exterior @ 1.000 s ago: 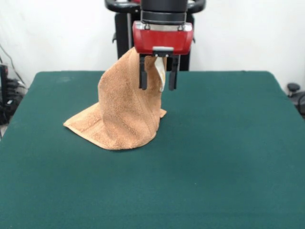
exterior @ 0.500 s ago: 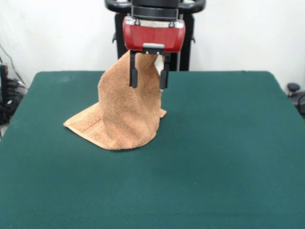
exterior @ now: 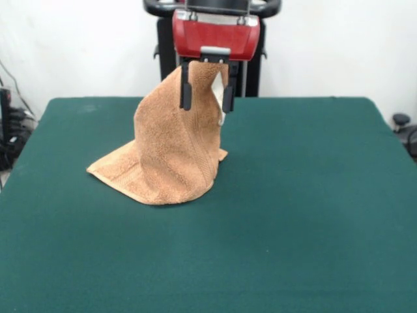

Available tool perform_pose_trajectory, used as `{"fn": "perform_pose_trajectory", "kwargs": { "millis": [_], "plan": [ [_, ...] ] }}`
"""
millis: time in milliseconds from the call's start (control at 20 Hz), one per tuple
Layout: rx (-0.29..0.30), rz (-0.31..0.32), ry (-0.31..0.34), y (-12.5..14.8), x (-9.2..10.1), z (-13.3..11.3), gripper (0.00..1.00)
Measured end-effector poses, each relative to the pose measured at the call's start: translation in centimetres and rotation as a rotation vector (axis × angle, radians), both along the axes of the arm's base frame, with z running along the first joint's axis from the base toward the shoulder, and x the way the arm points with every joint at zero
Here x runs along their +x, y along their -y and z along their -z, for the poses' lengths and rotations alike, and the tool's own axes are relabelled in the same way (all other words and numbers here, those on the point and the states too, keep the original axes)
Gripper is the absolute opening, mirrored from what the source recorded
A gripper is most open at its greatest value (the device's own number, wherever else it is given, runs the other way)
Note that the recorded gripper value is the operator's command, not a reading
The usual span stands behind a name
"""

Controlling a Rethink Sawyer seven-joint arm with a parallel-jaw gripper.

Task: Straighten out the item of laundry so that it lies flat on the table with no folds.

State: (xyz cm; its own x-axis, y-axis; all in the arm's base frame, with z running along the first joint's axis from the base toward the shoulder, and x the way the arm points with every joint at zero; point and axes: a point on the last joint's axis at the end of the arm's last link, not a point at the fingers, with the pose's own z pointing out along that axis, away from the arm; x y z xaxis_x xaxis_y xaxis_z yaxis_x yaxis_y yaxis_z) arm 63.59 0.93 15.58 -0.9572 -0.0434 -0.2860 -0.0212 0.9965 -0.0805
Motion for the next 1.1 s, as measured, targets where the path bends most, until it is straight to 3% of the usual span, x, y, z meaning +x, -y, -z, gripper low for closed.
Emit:
{"fn": "perform_pose_trajectory", "kwargs": {
  "millis": [1100],
  "plan": [
    [-0.021, 0.015, -0.003, 1.0, -0.4, -0.2, 1.00]
  ]
}}
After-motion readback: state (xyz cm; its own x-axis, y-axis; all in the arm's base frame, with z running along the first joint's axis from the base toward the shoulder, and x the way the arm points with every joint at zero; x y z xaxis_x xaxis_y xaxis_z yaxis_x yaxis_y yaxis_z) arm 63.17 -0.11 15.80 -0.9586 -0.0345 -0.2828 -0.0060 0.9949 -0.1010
